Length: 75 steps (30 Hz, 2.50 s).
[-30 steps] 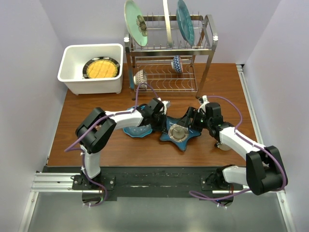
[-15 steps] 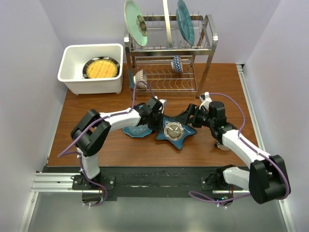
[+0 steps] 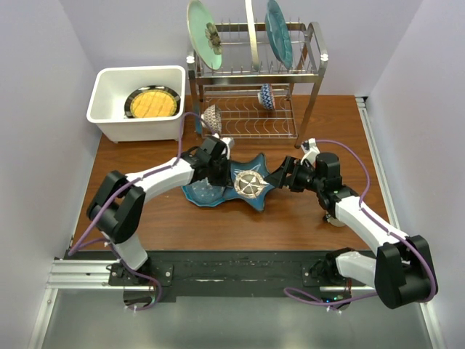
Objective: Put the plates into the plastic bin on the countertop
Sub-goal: Pick up the plate at the center of the board, then place the plate in the plastic bin.
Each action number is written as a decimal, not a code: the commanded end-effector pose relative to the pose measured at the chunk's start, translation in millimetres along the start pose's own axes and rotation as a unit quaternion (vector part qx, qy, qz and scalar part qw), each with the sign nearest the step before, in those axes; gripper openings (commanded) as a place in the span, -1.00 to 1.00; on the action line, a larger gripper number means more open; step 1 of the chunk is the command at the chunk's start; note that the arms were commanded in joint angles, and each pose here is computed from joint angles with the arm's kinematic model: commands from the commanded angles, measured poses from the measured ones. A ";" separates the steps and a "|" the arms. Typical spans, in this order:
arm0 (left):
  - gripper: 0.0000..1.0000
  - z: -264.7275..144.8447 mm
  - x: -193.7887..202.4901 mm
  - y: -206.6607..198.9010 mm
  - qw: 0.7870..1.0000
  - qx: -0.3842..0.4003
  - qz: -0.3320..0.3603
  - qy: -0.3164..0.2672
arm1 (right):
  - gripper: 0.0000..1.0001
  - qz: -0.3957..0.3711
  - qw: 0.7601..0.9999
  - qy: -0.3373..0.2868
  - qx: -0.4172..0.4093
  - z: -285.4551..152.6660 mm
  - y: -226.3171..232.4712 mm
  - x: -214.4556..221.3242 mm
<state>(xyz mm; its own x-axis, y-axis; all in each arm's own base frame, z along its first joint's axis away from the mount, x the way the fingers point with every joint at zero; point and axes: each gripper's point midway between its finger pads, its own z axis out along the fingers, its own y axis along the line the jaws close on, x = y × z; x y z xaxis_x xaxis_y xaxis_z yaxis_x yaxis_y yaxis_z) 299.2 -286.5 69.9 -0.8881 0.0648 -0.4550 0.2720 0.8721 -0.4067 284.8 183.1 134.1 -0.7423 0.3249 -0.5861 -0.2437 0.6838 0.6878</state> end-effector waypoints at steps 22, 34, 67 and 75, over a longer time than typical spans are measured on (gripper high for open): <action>-1.00 -99.6 -50.0 32.2 0.991 0.025 -0.026 -0.127 | 0.75 0.006 1.000 -0.004 -0.023 7.1 -0.5 2.6; -1.00 -132.4 -58.7 70.6 0.986 -0.008 -0.051 -0.161 | 0.75 0.011 1.000 0.002 -0.024 9.5 -3.7 7.8; -1.00 -226.1 -116.2 174.9 0.954 -0.057 -0.120 -0.270 | 0.75 0.013 1.000 0.009 -0.027 14.0 -4.7 8.3; -1.00 -253.3 -144.3 180.3 0.938 -0.049 -0.131 -0.318 | 0.75 0.015 0.999 0.011 -0.028 16.3 -5.2 8.3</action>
<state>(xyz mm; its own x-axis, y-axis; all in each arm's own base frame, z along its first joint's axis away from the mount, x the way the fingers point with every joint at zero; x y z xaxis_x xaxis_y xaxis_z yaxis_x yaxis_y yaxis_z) 346.5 -12.2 184.6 -0.6815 -0.4182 -0.6006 -0.1512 0.8834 -0.4436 285.2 187.6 107.1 -0.7776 0.3314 -0.5343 -0.2107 0.6634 0.7180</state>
